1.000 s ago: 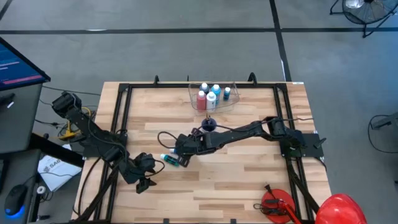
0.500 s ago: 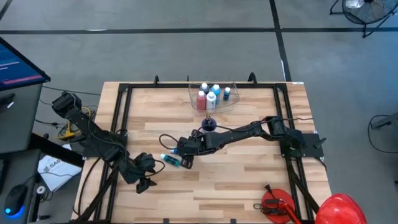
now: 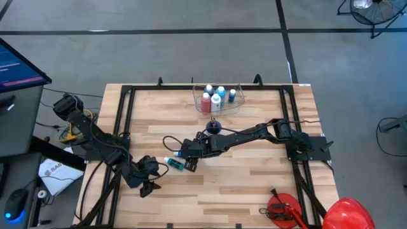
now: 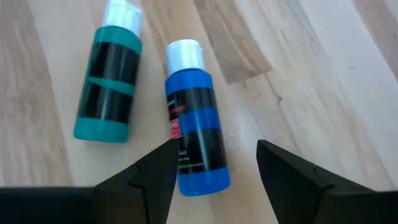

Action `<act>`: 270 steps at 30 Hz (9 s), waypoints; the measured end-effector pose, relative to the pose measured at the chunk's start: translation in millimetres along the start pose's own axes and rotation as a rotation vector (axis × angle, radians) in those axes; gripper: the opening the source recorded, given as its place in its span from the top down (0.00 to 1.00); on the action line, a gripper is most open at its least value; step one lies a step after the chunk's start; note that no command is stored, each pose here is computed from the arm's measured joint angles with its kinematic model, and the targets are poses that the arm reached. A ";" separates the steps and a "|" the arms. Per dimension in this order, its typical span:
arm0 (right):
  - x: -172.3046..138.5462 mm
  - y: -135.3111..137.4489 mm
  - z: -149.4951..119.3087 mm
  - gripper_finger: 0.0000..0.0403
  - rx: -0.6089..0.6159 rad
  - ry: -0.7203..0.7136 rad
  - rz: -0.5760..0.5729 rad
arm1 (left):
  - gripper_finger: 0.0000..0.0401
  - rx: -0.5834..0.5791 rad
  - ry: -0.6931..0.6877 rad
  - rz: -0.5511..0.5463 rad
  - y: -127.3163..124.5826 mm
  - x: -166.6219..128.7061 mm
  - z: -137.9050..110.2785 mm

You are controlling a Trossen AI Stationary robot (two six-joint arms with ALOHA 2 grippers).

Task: Pick & Place Paint Supplies
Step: Put the blue paint bottle into the transparent bin

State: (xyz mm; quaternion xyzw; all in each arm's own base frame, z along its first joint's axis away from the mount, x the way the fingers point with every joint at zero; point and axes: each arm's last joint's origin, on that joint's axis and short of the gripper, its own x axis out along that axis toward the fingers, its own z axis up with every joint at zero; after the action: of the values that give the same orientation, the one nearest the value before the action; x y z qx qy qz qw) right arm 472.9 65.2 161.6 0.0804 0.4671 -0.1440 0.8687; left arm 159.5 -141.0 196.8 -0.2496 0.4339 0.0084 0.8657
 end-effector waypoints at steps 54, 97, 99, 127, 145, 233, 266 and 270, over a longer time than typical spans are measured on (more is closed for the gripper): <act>22.8 1.5 8.1 0.56 0.028 0.060 0.120 | 0.26 -0.009 -0.016 -0.007 -1.1 0.1 0.9; -55.3 9.6 70.0 0.66 0.131 0.074 0.266 | 0.38 -0.239 -0.177 0.103 19.4 8.9 -23.7; -65.8 6.5 79.2 0.66 0.148 0.050 0.276 | 0.40 -0.302 -0.192 0.109 27.0 11.7 -35.0; -95.7 -24.2 132.9 0.71 0.454 -0.088 0.678 | 0.44 -0.480 -0.972 -0.217 44.1 -83.7 -9.5; -97.5 -22.9 136.6 0.71 0.467 -0.122 0.703 | 0.68 -0.503 -0.991 -0.215 44.9 -86.0 -7.7; -113.9 9.0 142.4 0.72 0.438 -0.249 0.863 | 0.32 -0.358 -0.980 -0.404 31.1 -89.7 14.2; -113.2 5.4 140.2 0.54 0.422 -0.110 0.983 | 0.73 -0.323 -1.079 -0.383 23.1 -93.4 20.0; -116.4 6.4 137.7 0.47 0.379 -0.022 1.074 | 0.72 -0.313 -1.069 -0.395 22.4 -93.4 18.2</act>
State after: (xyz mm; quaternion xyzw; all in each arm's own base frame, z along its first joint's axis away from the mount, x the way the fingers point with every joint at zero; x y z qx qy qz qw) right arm 522.8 53.9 334.6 0.4594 0.3177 0.2356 0.7953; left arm 109.7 -94.5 266.9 -0.4116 -0.1235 0.0357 0.9022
